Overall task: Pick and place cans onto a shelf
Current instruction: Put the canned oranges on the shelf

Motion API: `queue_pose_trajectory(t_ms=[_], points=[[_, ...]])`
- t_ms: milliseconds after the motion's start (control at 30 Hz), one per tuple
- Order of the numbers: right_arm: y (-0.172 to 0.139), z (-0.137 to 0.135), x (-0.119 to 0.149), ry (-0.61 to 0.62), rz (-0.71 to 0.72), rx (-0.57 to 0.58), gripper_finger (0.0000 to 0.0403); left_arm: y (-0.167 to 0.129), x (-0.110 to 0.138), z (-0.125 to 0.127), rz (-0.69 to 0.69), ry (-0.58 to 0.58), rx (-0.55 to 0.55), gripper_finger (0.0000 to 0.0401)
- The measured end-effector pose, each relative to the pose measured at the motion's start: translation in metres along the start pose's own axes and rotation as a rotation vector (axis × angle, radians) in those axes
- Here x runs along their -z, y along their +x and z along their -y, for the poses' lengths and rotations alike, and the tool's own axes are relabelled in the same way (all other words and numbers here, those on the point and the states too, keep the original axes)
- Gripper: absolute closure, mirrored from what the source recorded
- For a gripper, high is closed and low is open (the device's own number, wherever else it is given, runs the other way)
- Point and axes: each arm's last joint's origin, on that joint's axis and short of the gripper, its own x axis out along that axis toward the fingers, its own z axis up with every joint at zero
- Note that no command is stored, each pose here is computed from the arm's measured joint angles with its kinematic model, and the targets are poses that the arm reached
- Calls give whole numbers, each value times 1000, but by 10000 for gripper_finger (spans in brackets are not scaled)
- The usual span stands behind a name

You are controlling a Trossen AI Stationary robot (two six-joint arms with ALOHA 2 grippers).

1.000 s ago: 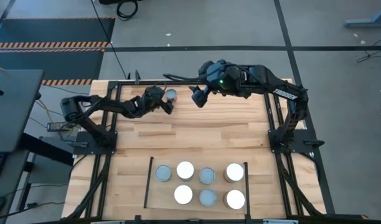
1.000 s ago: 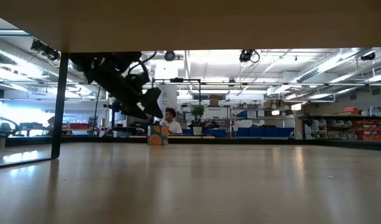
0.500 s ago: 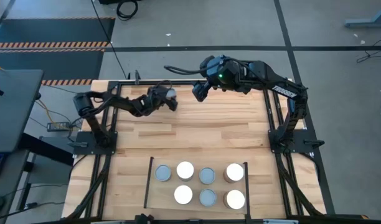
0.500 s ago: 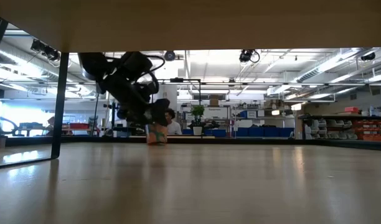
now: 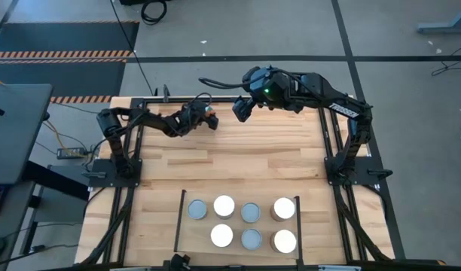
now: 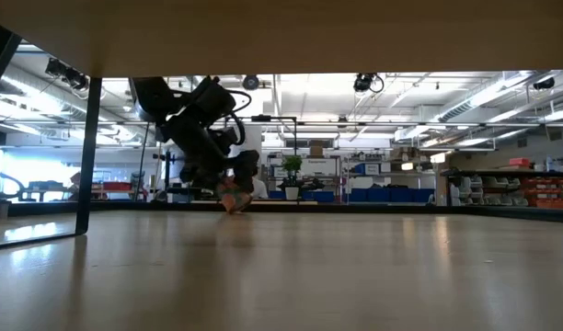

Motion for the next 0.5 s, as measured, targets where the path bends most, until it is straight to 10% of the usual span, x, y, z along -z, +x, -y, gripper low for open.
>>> queue_pose_trajectory(t_ms=[500], points=[[0, 1, 5, -22, -56, -19, 56, -5, -8, 22, -67, 120, 87, 113]])
